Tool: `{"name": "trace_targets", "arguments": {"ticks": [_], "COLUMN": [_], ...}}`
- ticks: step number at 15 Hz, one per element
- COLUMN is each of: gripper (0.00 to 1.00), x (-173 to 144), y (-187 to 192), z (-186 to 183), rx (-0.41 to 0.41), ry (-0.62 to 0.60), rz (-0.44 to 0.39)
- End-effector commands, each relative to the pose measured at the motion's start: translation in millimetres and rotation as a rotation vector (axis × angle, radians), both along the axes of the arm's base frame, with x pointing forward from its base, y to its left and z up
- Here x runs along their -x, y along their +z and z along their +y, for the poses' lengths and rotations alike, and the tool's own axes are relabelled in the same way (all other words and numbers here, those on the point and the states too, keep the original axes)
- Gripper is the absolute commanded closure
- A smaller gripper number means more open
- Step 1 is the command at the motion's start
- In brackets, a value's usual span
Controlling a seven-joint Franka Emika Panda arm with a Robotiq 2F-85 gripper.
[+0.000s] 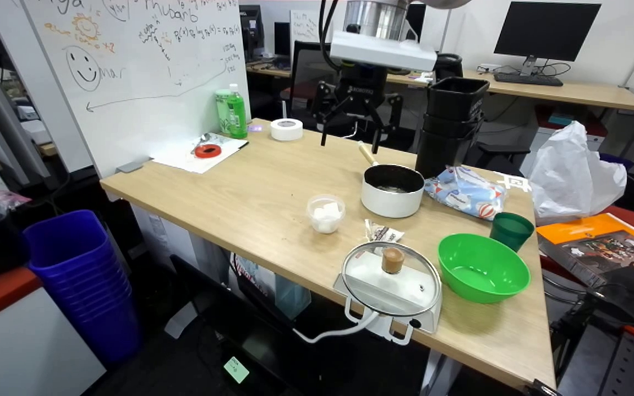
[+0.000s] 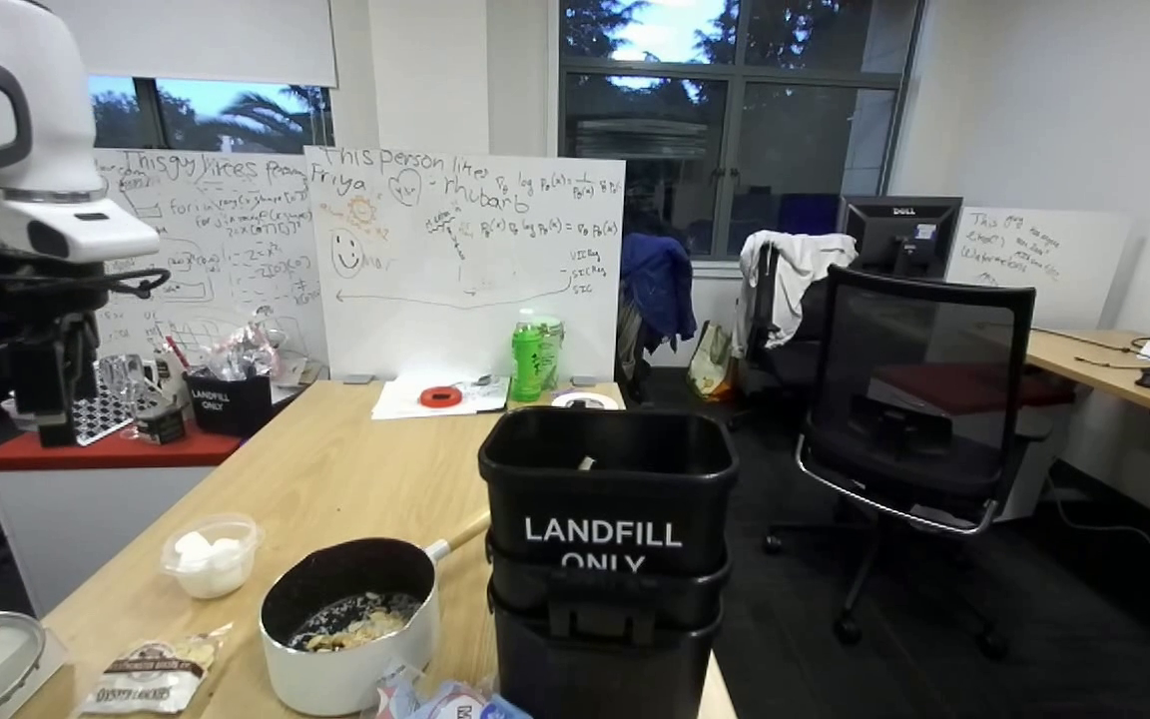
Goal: Pick up the two objects from the bowl and put them in the pot.
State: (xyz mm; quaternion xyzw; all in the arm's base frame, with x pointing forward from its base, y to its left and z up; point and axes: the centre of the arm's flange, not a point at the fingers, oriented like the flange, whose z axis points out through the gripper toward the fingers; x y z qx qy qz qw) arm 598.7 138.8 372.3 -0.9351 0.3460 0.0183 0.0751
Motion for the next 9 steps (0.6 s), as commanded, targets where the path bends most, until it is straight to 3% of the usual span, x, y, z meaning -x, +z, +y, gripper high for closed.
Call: {"name": "trace_targets", "arguments": {"ticks": [1,6,9], "gripper": [0.00,0.00,0.00], "x": [-19.8,-35.5,-39.8], "y": [-31.2,-82.0,-101.6], "z": [5.1,6.0,4.5], "rx": [-0.040,-0.018,0.052], "ry": [-0.140,-0.307,-0.386], "rz": [-0.013,-0.039,-0.052]}}
